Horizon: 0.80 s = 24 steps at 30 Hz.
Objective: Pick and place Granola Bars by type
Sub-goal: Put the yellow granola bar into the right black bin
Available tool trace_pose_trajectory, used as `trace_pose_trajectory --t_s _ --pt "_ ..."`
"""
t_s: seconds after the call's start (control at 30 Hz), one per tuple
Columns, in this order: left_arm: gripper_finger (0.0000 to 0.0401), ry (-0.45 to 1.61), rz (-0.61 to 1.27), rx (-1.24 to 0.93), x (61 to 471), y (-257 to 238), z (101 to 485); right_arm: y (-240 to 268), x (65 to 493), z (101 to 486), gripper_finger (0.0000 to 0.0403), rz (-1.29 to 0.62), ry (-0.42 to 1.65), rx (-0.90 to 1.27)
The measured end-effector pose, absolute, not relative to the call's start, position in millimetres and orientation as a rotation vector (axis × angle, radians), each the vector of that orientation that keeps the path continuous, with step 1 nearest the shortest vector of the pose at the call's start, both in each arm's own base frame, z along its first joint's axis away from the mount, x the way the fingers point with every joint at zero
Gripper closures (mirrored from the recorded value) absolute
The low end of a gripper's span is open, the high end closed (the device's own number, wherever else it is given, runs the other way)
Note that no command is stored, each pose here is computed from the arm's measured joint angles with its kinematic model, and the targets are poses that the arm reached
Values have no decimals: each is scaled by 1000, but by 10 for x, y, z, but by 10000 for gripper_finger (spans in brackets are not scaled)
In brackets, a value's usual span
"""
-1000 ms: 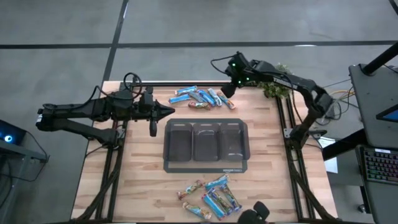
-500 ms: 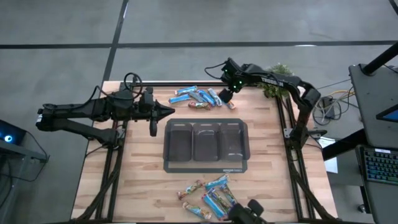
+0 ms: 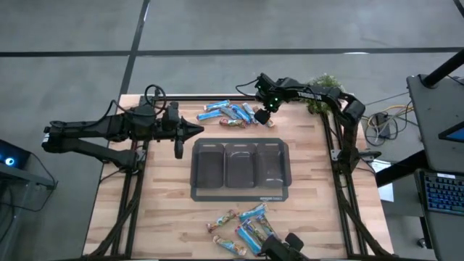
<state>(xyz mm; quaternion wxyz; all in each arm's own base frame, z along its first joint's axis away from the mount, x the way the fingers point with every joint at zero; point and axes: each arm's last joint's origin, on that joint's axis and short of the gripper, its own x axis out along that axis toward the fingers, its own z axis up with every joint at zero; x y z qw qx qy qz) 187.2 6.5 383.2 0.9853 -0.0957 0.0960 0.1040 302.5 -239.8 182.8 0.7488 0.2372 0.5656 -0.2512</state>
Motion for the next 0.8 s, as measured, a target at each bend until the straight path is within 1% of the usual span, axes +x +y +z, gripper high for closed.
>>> trace_pose_trajectory --t_s 0.3,0.8 --pt "401 194 210 -198 1872 65 3830 -2412 3046 1620 171 -535 1303 537" --pt "401 192 210 -200 1873 65 3832 -2412 3058 1536 172 -511 1334 519"
